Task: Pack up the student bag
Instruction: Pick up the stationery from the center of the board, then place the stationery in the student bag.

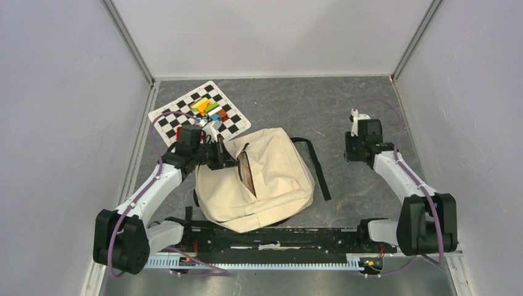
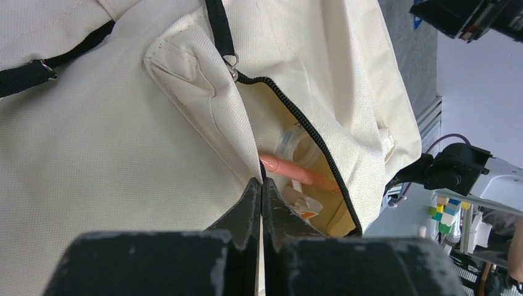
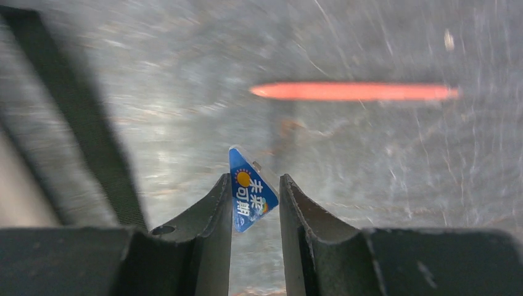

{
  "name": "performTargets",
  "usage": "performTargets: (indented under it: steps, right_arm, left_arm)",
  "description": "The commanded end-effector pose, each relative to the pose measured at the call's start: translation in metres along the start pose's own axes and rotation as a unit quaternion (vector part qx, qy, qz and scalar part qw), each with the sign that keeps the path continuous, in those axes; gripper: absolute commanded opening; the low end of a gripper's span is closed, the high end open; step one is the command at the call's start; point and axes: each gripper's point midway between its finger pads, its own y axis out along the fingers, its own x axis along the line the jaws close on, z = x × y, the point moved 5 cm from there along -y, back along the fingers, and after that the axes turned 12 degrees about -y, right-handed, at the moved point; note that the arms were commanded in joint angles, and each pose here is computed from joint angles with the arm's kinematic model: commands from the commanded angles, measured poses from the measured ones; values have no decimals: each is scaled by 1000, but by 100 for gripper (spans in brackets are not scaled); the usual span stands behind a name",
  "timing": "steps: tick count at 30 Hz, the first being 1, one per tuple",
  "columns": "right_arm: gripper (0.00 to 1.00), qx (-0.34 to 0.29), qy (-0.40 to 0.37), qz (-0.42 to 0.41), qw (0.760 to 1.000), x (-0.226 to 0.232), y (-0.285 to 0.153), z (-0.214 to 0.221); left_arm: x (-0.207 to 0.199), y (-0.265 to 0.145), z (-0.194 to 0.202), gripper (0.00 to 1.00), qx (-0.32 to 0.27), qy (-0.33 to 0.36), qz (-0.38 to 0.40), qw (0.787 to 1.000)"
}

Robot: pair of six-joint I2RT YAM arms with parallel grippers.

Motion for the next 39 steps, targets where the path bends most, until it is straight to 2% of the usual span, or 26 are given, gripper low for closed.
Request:
performTargets:
  steps: [1, 5, 11, 16, 21, 30, 39]
  right_arm:
    - [0, -101, -37, -42, 993, 36, -53, -65]
    - [0, -157, -77, -114, 978, 97, -94, -95]
    - [0, -229, -150, -224, 935, 203, -145, -117]
    - [0, -254, -224, -258, 905, 277, -172, -119]
    - [0, -255, -273, -264, 889, 326, -177, -109]
    - [0, -222, -285, -224, 905, 368, -158, -72]
    - [0, -171, -320, -97, 927, 353, -121, -53]
  left_arm:
    - [-16, -5, -15, 2, -27, 29, 34, 999]
    - [-15, -5, -15, 2, -27, 28, 33, 999]
    - [-15, -5, -16, 2, -27, 29, 35, 999]
    - [-15, -6, -16, 2, -31, 31, 33, 998]
    - [-15, -6, -16, 2, -32, 30, 33, 998]
    - [-15, -7, -17, 2, -34, 30, 33, 998]
    - [-15, -7, -17, 2, -34, 29, 35, 998]
